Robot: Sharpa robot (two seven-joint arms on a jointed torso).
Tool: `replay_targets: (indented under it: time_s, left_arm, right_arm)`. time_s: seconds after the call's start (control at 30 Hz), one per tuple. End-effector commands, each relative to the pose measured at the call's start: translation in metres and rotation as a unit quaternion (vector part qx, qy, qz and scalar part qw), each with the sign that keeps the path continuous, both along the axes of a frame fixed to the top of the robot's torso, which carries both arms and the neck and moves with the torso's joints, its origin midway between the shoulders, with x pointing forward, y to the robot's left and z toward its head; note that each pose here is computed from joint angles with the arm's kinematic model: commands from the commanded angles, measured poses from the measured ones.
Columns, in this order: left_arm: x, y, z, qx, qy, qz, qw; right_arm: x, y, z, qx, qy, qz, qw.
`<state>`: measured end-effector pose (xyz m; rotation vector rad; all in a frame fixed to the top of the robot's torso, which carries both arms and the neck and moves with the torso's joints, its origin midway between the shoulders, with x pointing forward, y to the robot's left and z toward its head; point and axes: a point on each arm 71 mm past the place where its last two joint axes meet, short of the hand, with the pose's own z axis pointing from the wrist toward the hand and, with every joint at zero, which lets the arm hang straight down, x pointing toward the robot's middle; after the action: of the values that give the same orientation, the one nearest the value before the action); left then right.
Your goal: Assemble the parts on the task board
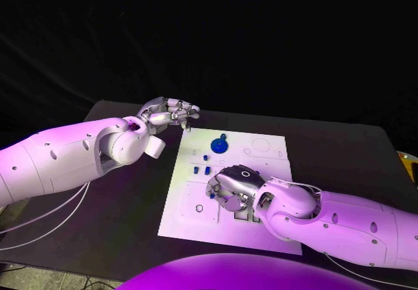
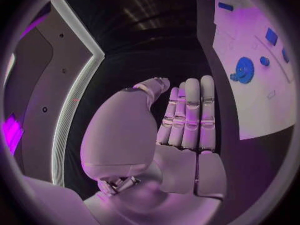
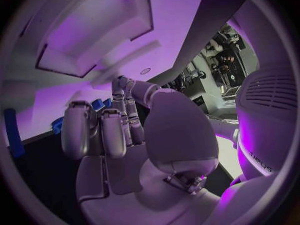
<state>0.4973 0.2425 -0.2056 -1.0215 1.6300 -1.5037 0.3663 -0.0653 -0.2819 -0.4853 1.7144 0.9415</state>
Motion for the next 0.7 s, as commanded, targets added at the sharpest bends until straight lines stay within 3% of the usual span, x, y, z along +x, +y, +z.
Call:
replay_targets:
  time_s: [0.03,0.47,0.7]
  left_arm:
    - [-0.0005,-0.002,0.0006,-0.006,0.001,-0.008,1.0]
    - [0.0,-0.001,0.0002,-0.005,0.002,-0.007,1.0]
    - [-0.0001,-0.001,-0.0001,-0.005,0.004,-0.008,1.0]
  right_arm:
    - [-0.004,0.001,-0.005,-0.024,0.006,0.012,1.0]
    - [-0.001,-0.008,-0.002,-0.005,-0.008,-0.014,1.0]
    - [-0.001,-0.022,0.01,0.013,-0.021,-0.032,0.999]
